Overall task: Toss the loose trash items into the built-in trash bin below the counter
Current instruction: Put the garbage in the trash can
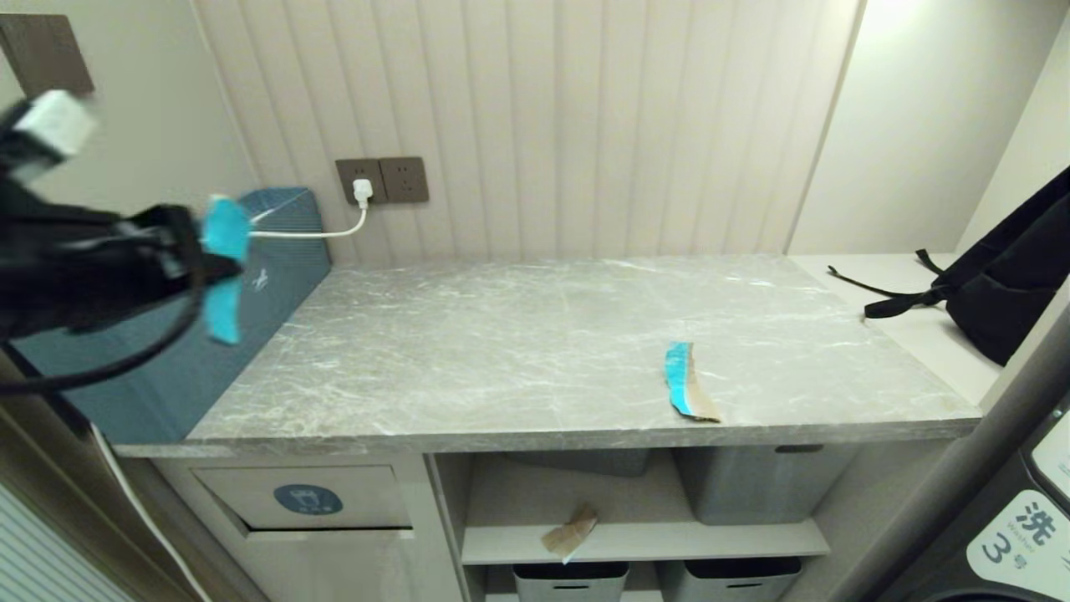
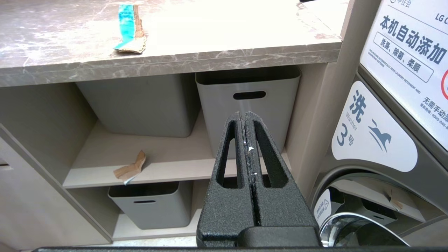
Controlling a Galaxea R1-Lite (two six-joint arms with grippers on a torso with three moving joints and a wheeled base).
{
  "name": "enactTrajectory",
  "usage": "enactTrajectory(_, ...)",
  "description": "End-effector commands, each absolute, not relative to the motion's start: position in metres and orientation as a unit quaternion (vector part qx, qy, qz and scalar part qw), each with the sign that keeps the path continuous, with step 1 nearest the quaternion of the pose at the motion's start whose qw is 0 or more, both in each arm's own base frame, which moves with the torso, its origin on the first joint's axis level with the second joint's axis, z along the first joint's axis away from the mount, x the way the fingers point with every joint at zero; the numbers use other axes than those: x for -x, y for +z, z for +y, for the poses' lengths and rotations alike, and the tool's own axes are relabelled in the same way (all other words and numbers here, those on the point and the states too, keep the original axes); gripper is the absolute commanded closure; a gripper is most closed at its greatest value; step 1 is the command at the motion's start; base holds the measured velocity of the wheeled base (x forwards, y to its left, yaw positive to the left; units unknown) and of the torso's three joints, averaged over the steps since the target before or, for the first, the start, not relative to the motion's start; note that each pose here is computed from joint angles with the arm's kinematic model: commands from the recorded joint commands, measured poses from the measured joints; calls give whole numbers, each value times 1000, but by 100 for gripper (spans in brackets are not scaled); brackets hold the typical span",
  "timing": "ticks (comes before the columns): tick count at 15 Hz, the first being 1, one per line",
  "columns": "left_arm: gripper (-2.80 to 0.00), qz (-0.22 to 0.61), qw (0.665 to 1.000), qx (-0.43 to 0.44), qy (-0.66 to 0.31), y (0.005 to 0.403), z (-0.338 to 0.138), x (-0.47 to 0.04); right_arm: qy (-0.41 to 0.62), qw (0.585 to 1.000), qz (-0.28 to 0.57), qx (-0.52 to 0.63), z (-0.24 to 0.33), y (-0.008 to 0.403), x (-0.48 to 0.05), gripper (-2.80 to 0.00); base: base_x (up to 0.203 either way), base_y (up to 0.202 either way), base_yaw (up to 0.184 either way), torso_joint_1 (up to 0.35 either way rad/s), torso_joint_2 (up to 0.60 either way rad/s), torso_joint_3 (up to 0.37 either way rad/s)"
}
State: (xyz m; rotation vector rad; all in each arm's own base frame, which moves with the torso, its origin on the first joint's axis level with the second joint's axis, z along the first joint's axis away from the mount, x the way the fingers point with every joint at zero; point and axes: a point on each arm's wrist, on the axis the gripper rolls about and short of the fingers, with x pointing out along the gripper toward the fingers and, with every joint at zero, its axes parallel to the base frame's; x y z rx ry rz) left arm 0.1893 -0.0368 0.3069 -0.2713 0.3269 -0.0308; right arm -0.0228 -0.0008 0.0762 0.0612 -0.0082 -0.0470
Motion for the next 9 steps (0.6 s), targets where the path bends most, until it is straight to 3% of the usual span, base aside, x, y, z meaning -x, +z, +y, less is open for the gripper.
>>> enactTrajectory(1,0,76,987,138,16,306,-3,-95,-24,999,-3,-31,-1,76,23,0,0,0,0,0,0,0)
enactTrajectory(5,0,54,995,76,21,199,0,-14,-24,999,-3,-31,-1,76,23,0,0,0,0,0,0,0)
enactTrajectory(9,0,42,998,32,33,109,-1,-2,-24,999,-3,-31,-1,76,23,0,0,0,0,0,0,0)
